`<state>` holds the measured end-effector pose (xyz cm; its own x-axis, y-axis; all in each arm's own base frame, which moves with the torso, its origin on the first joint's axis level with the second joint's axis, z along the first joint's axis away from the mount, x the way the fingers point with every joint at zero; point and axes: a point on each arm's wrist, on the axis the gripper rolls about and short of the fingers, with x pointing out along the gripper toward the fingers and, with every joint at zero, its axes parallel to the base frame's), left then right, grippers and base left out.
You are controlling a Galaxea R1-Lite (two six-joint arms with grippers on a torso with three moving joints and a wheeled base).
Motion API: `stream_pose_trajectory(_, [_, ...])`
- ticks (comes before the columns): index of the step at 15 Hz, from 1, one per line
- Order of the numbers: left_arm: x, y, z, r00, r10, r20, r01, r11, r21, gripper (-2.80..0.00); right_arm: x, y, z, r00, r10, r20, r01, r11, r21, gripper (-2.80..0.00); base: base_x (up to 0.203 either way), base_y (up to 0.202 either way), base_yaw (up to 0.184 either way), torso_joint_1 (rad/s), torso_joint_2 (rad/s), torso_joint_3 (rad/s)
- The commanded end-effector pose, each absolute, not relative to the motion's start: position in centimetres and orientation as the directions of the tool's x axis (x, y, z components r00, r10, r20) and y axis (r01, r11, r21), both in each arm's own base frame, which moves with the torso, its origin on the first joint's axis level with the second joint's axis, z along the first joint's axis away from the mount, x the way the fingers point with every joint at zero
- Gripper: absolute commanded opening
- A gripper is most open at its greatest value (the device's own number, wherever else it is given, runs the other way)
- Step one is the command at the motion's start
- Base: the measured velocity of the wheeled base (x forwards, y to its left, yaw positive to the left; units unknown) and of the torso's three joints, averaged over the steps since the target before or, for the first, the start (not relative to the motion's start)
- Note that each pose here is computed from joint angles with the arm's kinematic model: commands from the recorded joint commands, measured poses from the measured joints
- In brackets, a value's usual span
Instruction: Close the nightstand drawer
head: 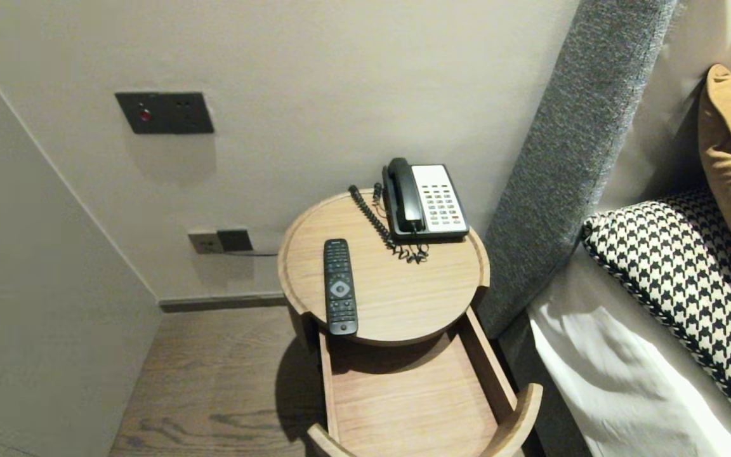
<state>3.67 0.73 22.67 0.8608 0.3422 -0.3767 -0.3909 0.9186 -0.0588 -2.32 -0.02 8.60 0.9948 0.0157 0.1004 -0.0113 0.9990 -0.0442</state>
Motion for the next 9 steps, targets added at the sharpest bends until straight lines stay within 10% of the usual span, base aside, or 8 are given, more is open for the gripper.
stream_pose_trajectory(1, [2.0, 0.8, 20.6, 0.862, 0.347, -0.370, -0.396, 0.916, -0.065, -2.80, -2.0, 0.0, 7.5, 0.998, 0.016, 0.061, -0.013, 0.999, -0.045, -2.80, 0.000, 0.000, 0.000, 0.000, 0.00, 0.000])
stream_pose_trajectory(9, [2.7, 0.6, 13.2, 0.929, 0.247, -0.275, -0.246, 0.969, 0.036, -2.80, -2.0, 0.0, 7.5, 0.998, 0.017, 0.061, -0.014, 0.999, -0.045, -2.80, 0.000, 0.000, 0.000, 0.000, 0.00, 0.000])
